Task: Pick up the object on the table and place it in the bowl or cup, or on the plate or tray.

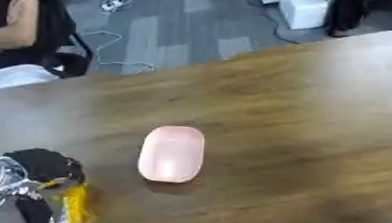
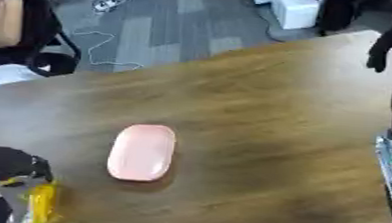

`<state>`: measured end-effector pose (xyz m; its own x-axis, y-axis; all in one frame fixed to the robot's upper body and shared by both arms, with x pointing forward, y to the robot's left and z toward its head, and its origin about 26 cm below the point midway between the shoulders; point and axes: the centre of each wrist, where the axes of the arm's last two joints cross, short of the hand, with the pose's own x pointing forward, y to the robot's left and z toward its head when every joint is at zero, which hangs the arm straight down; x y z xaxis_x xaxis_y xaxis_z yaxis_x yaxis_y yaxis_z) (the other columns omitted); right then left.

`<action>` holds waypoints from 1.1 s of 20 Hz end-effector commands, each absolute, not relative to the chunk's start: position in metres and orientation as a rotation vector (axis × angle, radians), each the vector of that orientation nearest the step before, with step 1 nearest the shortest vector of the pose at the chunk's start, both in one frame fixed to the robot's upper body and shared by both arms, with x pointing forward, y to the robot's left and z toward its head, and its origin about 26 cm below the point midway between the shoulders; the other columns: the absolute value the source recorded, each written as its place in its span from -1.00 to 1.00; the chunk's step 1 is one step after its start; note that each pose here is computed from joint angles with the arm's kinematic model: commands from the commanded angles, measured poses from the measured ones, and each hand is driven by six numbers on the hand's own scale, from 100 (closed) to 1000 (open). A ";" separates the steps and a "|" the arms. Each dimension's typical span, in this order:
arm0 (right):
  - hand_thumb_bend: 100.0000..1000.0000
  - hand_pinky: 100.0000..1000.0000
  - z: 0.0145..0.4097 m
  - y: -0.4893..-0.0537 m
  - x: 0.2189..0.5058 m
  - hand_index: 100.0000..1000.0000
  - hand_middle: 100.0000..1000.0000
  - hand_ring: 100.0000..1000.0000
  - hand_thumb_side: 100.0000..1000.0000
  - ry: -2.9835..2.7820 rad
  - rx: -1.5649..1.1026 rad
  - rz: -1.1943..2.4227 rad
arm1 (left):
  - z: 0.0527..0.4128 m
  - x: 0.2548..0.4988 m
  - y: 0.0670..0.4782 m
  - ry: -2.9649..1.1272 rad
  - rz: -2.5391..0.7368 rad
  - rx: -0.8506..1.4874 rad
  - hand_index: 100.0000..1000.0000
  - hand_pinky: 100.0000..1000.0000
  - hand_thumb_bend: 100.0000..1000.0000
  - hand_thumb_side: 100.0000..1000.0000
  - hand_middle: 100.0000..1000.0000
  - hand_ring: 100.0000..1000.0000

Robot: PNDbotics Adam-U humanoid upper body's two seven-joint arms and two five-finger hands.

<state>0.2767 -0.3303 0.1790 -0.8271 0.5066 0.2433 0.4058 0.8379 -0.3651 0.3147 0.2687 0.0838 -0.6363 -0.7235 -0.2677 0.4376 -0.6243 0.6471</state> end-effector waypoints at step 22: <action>-1.00 -1.00 0.191 -0.332 0.277 0.48 -0.47 -0.67 1.00 -2.719 -0.704 0.447 | 0.100 0.295 0.255 -0.668 -2.089 0.903 0.60 0.08 0.78 -0.22 0.51 0.38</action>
<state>0.2767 -0.3304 0.1793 -0.8272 0.5066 0.2431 0.4069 0.8384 -0.3625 0.2945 0.2499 0.0940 -0.4838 -0.8030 -0.3480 0.4450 -0.5681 0.6923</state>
